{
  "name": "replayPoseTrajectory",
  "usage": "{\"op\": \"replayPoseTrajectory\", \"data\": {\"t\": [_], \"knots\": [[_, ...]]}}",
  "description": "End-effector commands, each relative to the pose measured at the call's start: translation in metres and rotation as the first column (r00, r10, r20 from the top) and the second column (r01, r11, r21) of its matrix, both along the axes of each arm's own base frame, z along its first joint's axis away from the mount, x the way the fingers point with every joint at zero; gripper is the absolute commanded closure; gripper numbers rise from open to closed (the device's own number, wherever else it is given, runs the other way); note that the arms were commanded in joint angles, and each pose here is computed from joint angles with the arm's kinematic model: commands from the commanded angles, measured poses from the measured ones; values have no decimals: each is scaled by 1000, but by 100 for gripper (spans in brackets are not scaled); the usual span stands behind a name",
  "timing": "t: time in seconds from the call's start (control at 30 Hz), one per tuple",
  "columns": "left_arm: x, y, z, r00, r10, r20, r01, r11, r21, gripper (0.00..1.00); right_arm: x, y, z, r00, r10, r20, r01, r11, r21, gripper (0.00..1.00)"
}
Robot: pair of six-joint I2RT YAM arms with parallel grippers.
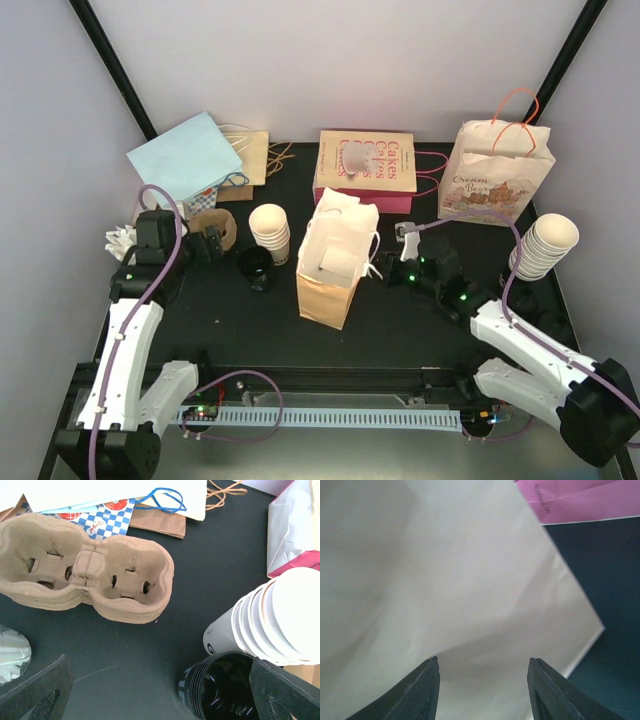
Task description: Pack the takeout coffee
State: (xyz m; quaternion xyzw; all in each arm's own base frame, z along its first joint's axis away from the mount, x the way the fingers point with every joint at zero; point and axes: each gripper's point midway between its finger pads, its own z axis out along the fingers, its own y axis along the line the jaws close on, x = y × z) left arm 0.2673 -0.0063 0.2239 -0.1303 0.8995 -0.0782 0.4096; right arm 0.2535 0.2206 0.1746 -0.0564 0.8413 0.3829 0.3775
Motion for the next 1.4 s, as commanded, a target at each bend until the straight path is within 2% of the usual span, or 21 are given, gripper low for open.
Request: {"op": "replayPoseTrajectory", "data": {"t": [0.0,0.4,1.37], "knots": [[7,-3,2,999,-27,26,27,1000,-10,1,-14,9,18,1000,16,18,-17,999,40,50],[8,-2,-2,999,-31,19,31,1000,0,1,-44,14,20,996,84,-3,-84,995,46,50],[8,-1,0,999,-31,25,31,1000,6,1,-85,11,47,984,178,-9,-177,981,75,50]]}}
